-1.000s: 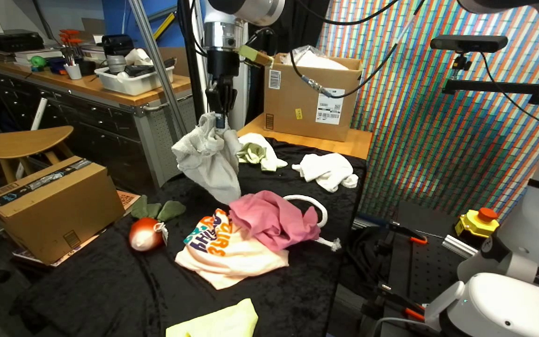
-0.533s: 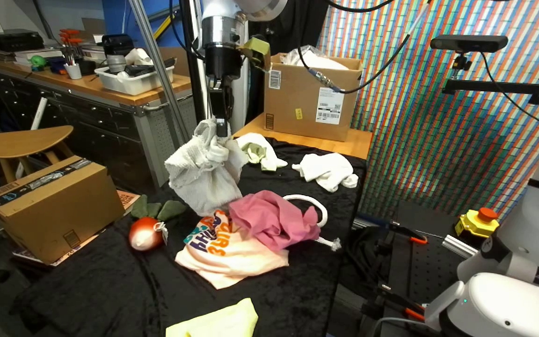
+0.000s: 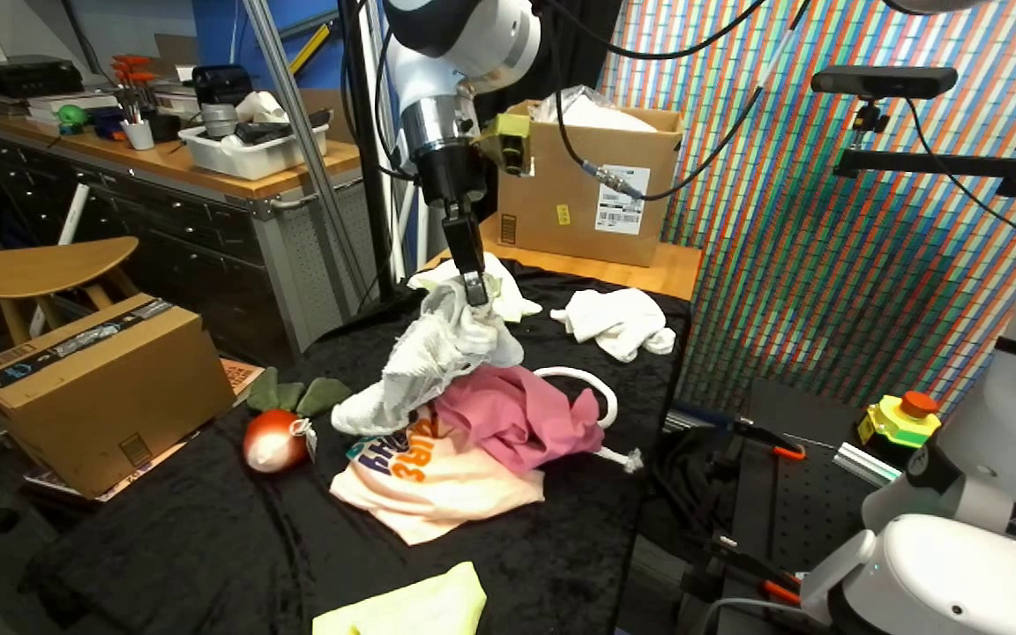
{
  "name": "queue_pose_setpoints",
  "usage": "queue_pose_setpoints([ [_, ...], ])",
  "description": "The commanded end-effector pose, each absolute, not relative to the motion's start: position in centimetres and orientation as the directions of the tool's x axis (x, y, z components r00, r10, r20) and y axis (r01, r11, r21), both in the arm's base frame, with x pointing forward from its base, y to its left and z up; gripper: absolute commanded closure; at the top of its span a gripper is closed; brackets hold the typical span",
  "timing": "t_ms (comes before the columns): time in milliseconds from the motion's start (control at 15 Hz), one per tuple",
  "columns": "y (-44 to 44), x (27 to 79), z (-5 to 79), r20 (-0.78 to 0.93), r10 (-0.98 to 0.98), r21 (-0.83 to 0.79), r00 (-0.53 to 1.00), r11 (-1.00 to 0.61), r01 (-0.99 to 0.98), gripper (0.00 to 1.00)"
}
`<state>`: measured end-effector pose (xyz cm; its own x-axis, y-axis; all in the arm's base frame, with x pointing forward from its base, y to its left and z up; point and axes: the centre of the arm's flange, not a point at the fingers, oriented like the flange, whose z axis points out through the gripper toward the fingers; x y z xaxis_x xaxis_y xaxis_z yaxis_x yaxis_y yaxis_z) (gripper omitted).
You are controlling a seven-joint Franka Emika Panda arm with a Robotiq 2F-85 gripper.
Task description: Put all the items on the table in one place
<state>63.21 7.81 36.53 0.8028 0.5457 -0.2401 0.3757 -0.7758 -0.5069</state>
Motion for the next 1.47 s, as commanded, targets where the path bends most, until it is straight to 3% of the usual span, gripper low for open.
queue_pose_setpoints([
  [0,7.3,63.1,34.9,-0.303,0.558,-0.515,0.772,-0.778,0.36,0.91],
  [133,7.2,63.1,33.7,-0.327,0.556,-0.508,0.765,-0.785,0.354,0.9],
  [200,7.1,63.0,33.5,-0.334,0.556,-0.506,0.762,-0.787,0.352,0.84],
  [267,7.1,62.9,33.3,-0.336,0.557,-0.497,0.76,-0.79,0.359,0.63],
  [800,7.3,64.7,34.7,-0.294,0.502,-0.341,0.813,-0.85,0.402,0.04],
  [933,8.2,66.2,35.5,-0.221,0.478,-0.27,0.85,-0.868,0.417,0.0],
  [1400,16.2,72.4,35.9,0.066,0.348,-0.047,0.935,-0.935,0.351,0.0],
])
